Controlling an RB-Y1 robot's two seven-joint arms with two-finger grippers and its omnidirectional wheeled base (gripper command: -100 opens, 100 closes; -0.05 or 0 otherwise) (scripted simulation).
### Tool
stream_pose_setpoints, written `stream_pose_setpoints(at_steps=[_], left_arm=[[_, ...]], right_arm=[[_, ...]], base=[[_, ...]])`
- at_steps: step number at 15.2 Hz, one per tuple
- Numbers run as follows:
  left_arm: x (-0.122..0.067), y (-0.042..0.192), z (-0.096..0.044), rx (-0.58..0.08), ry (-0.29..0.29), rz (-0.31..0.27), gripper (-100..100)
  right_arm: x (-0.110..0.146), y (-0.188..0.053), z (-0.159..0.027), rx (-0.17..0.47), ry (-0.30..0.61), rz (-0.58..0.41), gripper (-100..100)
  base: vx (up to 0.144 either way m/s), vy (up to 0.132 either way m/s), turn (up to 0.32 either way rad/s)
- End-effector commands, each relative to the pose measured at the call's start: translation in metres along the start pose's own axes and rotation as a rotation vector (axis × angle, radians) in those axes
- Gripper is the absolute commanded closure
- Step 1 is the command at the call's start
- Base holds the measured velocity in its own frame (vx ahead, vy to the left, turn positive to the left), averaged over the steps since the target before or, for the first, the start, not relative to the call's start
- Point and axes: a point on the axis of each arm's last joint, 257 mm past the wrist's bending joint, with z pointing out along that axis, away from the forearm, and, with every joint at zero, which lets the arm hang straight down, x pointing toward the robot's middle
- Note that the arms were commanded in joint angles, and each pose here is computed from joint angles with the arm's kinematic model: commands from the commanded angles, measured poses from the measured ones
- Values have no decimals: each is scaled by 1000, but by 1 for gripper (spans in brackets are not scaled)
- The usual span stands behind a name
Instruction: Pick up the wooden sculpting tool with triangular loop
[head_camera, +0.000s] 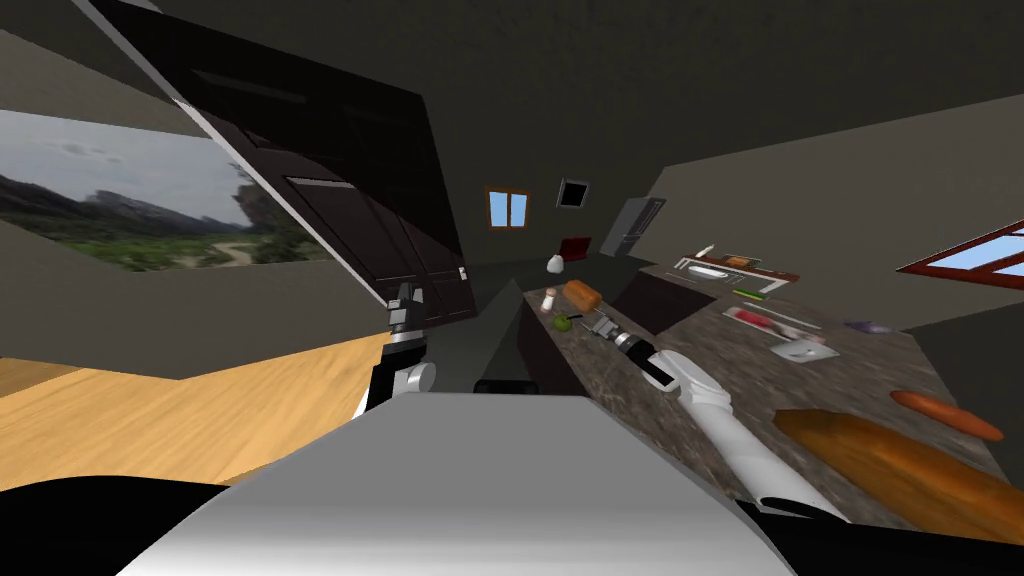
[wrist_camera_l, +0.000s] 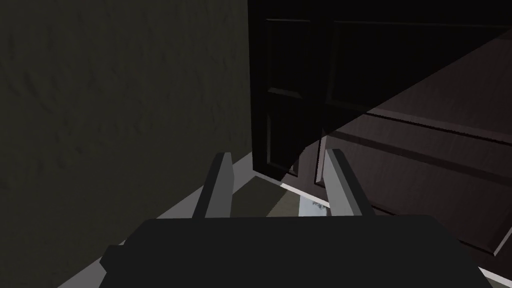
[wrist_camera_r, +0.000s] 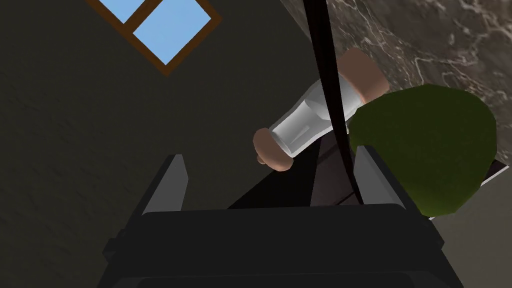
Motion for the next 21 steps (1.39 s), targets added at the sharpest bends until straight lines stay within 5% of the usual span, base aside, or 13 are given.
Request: stream_pose_setpoints(at_steps=[1,6,9,11,12,17,18,21], left_arm=[[0,0,0,0,0,0,0],[0,0,0,0,0,0,0],[0,0,0,0,0,0,0],[0,0,0,0,0,0,0],[0,0,0,0,0,0,0],[0,0,0,0,0,0,0],[0,0,0,0,0,0,0],[0,0,0,0,0,0,0]], right_arm=[[13,-1,-4,-25,33,-78,-100],[52,9,-16,-109,116,-243,-100],[69,27,-24,-156,147,-272,-100],[62,17,-21,-133,133,-259,-100],[62,17,-21,-133,133,-259,100],[62,18,-22,-135,133,-258,100],[58,19,-25,-161,115,-256,-100],[53,20,-29,-194,94,-252,-100]], base=[[1,-47,185],[18,-34,267],[34,-16,118],[16,-7,37],[0,0,0],[0,0,0],[1,-7,115],[2,-27,135]])
